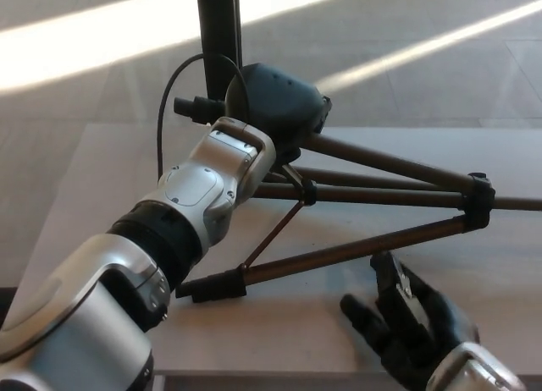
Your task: Use both hands of the robot to pick up the tripod lying in the middle of the desk and make it stand upright on the desk
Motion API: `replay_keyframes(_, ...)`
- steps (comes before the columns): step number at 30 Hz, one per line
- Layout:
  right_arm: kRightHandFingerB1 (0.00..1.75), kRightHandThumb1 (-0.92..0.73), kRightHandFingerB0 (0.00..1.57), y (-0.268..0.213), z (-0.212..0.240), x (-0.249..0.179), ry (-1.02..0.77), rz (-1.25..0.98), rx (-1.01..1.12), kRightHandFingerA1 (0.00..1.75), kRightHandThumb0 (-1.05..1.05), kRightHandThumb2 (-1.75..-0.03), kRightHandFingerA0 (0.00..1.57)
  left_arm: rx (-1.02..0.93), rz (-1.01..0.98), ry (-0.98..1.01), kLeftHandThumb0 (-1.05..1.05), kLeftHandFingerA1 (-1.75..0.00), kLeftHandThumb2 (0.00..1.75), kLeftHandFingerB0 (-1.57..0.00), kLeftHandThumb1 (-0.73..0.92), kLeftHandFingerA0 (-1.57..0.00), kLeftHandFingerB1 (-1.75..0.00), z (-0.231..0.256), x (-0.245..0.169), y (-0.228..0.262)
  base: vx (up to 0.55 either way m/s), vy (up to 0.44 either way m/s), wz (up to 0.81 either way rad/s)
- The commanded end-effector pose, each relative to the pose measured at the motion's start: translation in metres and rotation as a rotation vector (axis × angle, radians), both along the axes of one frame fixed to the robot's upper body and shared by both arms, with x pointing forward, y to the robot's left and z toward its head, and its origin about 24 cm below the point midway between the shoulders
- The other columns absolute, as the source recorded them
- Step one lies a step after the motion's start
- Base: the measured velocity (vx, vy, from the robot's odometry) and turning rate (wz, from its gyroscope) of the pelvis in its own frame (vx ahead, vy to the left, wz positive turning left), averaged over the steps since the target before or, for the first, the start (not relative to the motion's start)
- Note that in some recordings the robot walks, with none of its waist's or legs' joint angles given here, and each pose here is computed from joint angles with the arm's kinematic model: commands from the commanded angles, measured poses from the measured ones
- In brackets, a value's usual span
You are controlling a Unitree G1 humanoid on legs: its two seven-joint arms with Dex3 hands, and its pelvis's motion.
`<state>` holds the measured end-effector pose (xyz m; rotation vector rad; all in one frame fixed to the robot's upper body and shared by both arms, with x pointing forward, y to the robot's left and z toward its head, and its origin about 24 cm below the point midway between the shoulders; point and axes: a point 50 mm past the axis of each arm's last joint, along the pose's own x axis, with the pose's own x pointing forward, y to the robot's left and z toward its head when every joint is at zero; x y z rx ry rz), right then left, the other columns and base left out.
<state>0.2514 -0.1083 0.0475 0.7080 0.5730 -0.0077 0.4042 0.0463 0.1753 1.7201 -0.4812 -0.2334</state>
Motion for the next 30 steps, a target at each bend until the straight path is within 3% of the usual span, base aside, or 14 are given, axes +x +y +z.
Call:
replay_keyframes(1,0.40,-0.75,0.26,0.029,-0.018,-0.058,0.124,0.057,0.162,0.57,-0.67,-0.62,0.18,0.040,-0.016,-0.117,-0.32,-1.58,0.77,-0.79,0.74,-0.86,-0.99,0.043,0.006,0.007,0.00,0.000,0.00)
replay_keyframes(2,0.40,-0.75,0.26,0.028,-0.018,-0.060,0.116,0.060,0.163,0.57,-0.67,-0.62,0.18,0.043,-0.014,-0.119,-0.32,-1.58,0.77,-0.79,0.74,-0.86,-0.99,0.044,0.006,0.007,0.00,0.000,0.00)
replay_keyframes(4,0.37,-0.76,0.24,0.024,-0.017,-0.058,0.108,0.031,0.165,0.55,-0.66,-0.62,0.17,0.028,-0.025,-0.138,-0.34,-1.75,0.72,-0.78,0.73,-0.91,-1.36,0.046,0.006,0.006,0.00,0.000,0.00)
replay_keyframes(5,0.38,-0.75,0.23,0.021,-0.016,-0.056,0.100,0.009,0.176,0.59,-0.66,-0.62,0.18,0.024,-0.028,-0.158,-0.40,-1.34,1.00,-0.91,0.55,-1.17,-1.13,0.049,0.006,0.005,0.00,0.000,0.00)
replay_keyframes(7,0.37,-0.77,0.24,0.017,-0.014,-0.053,0.097,-0.013,0.162,0.58,-0.67,-0.63,0.18,0.052,-0.030,-0.195,-0.41,-1.36,0.94,-0.79,0.49,-1.19,-1.00,0.057,0.007,0.004,0.00,0.000,0.00)
replay_keyframes(8,0.37,-0.77,0.24,0.016,-0.014,-0.053,0.097,-0.014,0.162,0.58,-0.67,-0.63,0.18,0.054,-0.031,-0.199,-0.41,-1.36,0.94,-0.79,0.49,-1.19,-1.00,0.058,0.007,0.004,0.00,0.000,0.00)
replay_keyframes(9,0.37,-0.76,0.25,0.014,-0.014,-0.051,0.098,-0.032,0.151,0.58,-0.67,-0.63,0.20,0.035,-0.033,-0.193,-0.35,-1.73,0.65,-0.71,0.70,-0.89,-0.94,0.061,0.007,0.004,0.00,0.000,0.00)
replay_keyframes(12,0.35,-0.76,0.26,0.005,-0.010,-0.041,0.073,-0.075,0.143,0.54,-0.67,-0.63,0.23,0.011,-0.028,-0.161,-0.33,-1.70,0.71,-0.75,0.77,-0.88,-1.22,0.076,0.009,0.006,0.00,0.000,0.00)
replay_keyframes(16,0.38,-0.74,0.28,-0.001,-0.004,-0.026,0.042,-0.156,0.180,0.50,-0.64,-0.62,0.24,0.019,-0.041,-0.193,-0.30,-1.68,0.83,-0.80,0.67,-0.90,-1.22,0.081,0.008,0.004,0.00,0.000,0.00)
replay_keyframes(23,0.40,-0.74,0.33,-0.001,0.006,-0.014,0.010,-0.173,0.202,0.57,-0.65,-0.62,0.28,0.019,-0.042,-0.187,-0.35,-1.68,0.76,-0.82,0.76,-0.92,-1.28,0.077,0.008,0.005,0.00,0.000,0.00)
replay_keyframes(24,0.51,-0.60,0.20,0.002,0.010,-0.014,-0.006,-0.148,0.211,0.65,-0.68,-0.97,0.30,0.028,-0.032,-0.176,-0.33,-1.64,0.79,-0.78,0.75,-0.89,-1.19,0.076,0.008,0.005,0.00,0.000,0.00)
replay_keyframes(25,0.41,-0.77,0.24,0.004,0.012,-0.016,-0.017,-0.124,0.217,0.59,-0.65,-0.63,0.22,0.030,-0.031,-0.173,-0.33,-1.65,0.79,-0.81,0.73,-0.92,-1.20,0.076,0.008,0.005,0.00,0.000,0.00)
replay_keyframes(26,0.42,-0.79,0.28,0.009,0.015,-0.019,-0.022,-0.083,0.221,0.59,-0.67,-0.64,0.26,0.019,-0.033,-0.180,-0.34,-1.71,0.75,-0.78,0.78,-0.93,-1.34,0.076,0.008,0.006,0.00,0.000,0.00)
replay_keyframes(30,0.39,-0.78,0.27,0.031,0.028,-0.033,-0.015,0.069,0.262,0.59,-0.72,-0.64,0.23,0.020,-0.027,-0.191,-0.35,-1.64,0.74,-0.79,0.75,-0.88,-1.27,0.075,0.009,0.008,0.00,0.000,0.00)
